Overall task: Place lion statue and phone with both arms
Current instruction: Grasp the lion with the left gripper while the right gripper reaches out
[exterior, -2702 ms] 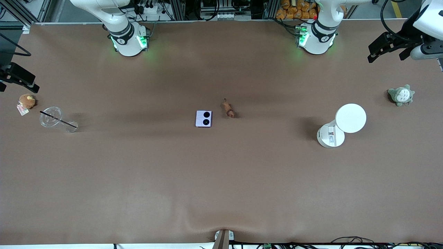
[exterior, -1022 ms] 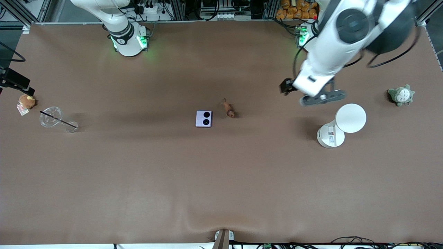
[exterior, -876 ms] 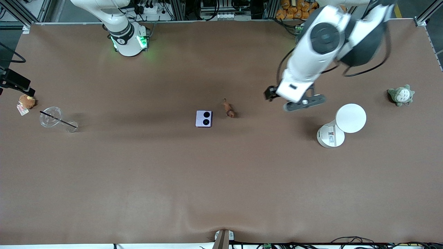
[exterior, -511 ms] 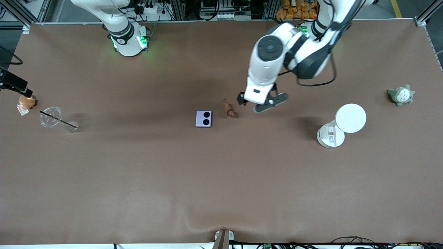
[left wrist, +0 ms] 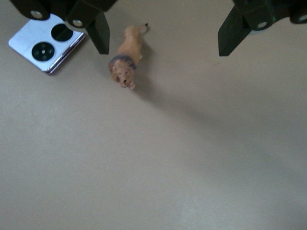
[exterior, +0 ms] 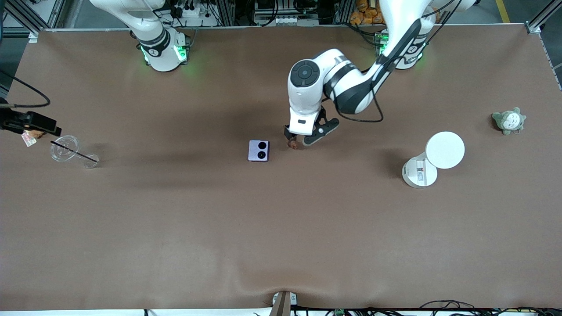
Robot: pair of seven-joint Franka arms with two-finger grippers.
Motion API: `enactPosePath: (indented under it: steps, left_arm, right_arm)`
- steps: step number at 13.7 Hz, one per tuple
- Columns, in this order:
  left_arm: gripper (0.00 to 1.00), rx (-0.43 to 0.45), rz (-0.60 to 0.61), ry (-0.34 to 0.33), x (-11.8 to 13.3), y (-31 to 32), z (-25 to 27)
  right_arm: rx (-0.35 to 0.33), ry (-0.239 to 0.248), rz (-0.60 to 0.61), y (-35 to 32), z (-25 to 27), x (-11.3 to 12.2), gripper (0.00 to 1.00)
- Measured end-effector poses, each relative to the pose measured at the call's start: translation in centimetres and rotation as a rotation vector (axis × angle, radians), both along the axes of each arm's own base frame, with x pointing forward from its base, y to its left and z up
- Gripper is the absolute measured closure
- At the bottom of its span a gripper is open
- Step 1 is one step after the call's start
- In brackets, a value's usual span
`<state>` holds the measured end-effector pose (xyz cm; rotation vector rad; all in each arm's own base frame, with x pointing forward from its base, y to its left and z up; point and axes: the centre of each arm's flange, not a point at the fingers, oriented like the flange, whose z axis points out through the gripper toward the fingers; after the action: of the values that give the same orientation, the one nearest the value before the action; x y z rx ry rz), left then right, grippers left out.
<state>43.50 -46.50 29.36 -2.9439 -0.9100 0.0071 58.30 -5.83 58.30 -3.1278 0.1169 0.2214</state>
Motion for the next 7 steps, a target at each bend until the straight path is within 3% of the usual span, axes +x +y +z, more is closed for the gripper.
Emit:
enactPosePath:
  steps: [3,7]
  left_arm:
    - [0.00,0.000,0.029,-0.023,-0.1,-0.7,-2.7]
    - [0.00,-0.030,0.048,-0.035,-0.9,-2.4,-3.8]
  right_arm:
    - [0.078,0.086,-0.001,1.0,-1.9,-0.2,0.00]
    - [0.110,0.127,-0.030,1.5,-2.8,-0.5,0.00]
